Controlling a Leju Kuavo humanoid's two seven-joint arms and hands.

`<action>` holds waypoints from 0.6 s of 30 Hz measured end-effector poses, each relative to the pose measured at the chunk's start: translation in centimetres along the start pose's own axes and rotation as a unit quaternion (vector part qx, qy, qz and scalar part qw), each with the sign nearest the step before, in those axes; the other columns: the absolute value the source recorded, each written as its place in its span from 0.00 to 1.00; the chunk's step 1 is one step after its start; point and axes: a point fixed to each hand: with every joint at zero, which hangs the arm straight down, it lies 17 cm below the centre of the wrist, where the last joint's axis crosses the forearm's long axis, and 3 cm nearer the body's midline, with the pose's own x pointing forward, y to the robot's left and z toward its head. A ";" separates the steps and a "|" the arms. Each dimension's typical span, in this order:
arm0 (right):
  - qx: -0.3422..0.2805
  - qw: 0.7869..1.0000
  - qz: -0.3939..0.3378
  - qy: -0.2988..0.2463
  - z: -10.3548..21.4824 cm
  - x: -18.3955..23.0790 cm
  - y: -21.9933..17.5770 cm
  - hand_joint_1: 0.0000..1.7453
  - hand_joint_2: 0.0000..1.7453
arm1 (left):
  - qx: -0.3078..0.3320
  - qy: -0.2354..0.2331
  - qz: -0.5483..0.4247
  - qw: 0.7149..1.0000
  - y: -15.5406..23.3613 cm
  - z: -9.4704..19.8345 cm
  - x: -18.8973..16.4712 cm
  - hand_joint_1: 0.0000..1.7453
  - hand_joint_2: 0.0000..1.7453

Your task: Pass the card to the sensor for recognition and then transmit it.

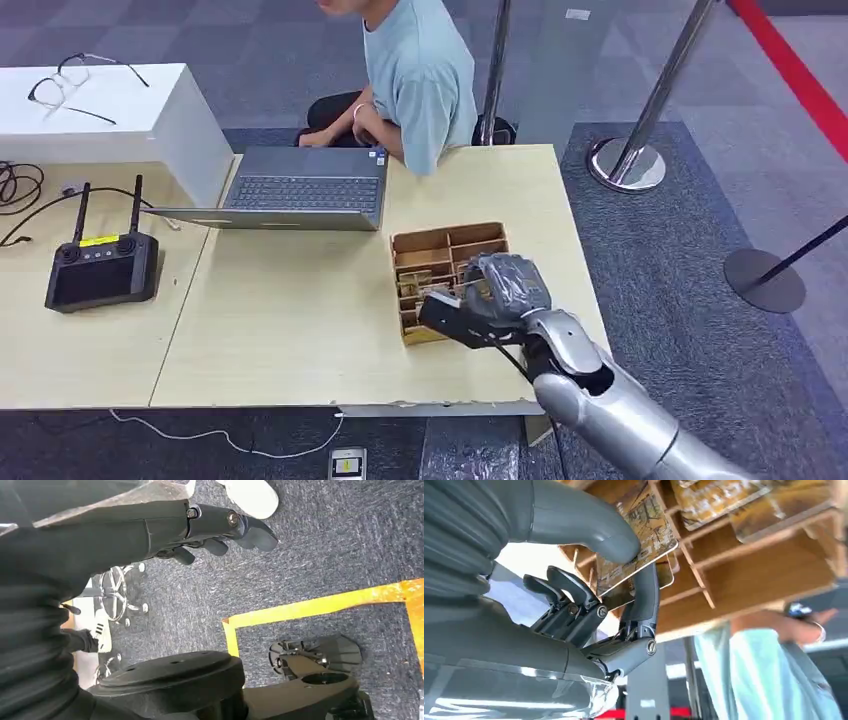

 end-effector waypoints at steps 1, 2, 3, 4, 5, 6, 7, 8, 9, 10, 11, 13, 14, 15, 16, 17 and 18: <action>-0.004 1.000 -0.001 -0.004 -0.1 0.4 -0.4 1.00 1.00 | 0.000 0.000 0.000 1.000 0.0 0.0 0.0 0.00 1.00; -0.008 1.000 -0.002 -0.008 -0.3 0.7 -0.8 1.00 1.00 | 0.000 0.000 0.000 1.000 0.0 0.0 0.0 0.00 1.00; -0.012 1.000 -0.003 -0.012 -0.4 1.1 -1.2 1.00 1.00 | 0.000 0.000 0.000 1.000 0.0 0.0 0.0 0.00 1.00; -0.015 1.000 -0.005 -0.015 -0.5 1.4 -1.5 1.00 1.00 | 0.000 -0.001 0.001 1.000 0.0 0.0 0.0 0.00 1.00; -0.018 1.000 -0.006 -0.018 -0.5 1.7 -1.9 1.00 1.00 | 0.000 -0.001 0.000 1.000 0.0 0.0 0.0 0.00 1.00; -0.019 1.000 -0.007 -0.021 -0.6 1.9 -2.1 1.00 1.00 | 0.000 0.000 0.001 1.000 0.0 0.0 0.0 0.00 1.00; -0.021 0.999 -0.007 -0.023 -0.6 2.1 -2.3 1.00 1.00 | 0.000 -0.001 0.001 1.000 0.0 0.0 0.0 0.00 1.00; -0.022 0.999 -0.007 -0.024 -0.6 2.2 -2.4 1.00 1.00 | 0.000 -0.001 0.001 1.000 0.0 0.0 0.0 0.00 1.00; -0.023 0.999 -0.008 -0.027 -0.6 2.5 -2.6 1.00 1.00 | 0.000 -0.001 0.001 1.000 0.0 0.0 0.0 0.00 1.00; -0.024 0.999 -0.008 -0.029 -0.6 2.6 -2.7 1.00 1.00 | 0.000 -0.001 0.001 1.000 0.0 0.0 0.0 0.00 1.00; -0.025 0.999 -0.009 -0.031 -0.6 2.8 -2.8 1.00 1.00 | 0.000 -0.002 0.001 1.000 0.0 0.0 0.1 0.00 1.00; -0.026 0.999 -0.010 -0.032 -0.6 3.0 -2.9 1.00 1.00 | 0.000 -0.003 0.001 1.000 0.0 0.0 0.1 0.00 1.00; -0.026 0.999 -0.010 -0.033 -0.7 3.0 -3.0 1.00 1.00 | 0.000 -0.004 0.001 1.000 0.0 0.0 0.1 0.00 1.00; -0.025 0.999 -0.011 -0.033 -0.7 3.1 -3.0 1.00 1.00 | 0.000 -0.004 0.001 1.000 0.0 0.0 0.1 0.00 1.00; -0.025 0.999 -0.012 -0.033 -0.7 3.1 -3.1 1.00 1.00 | 0.000 -0.005 0.001 1.000 0.0 0.0 0.2 0.00 1.00; -0.026 0.999 -0.012 -0.033 -0.8 3.2 -3.1 1.00 1.00 | 0.000 -0.005 0.001 1.000 0.0 0.0 0.2 0.00 1.00; -0.025 0.999 -0.013 -0.034 -0.8 3.2 -3.1 1.00 1.00 | 0.000 -0.005 0.001 1.000 0.0 0.0 0.2 0.00 1.00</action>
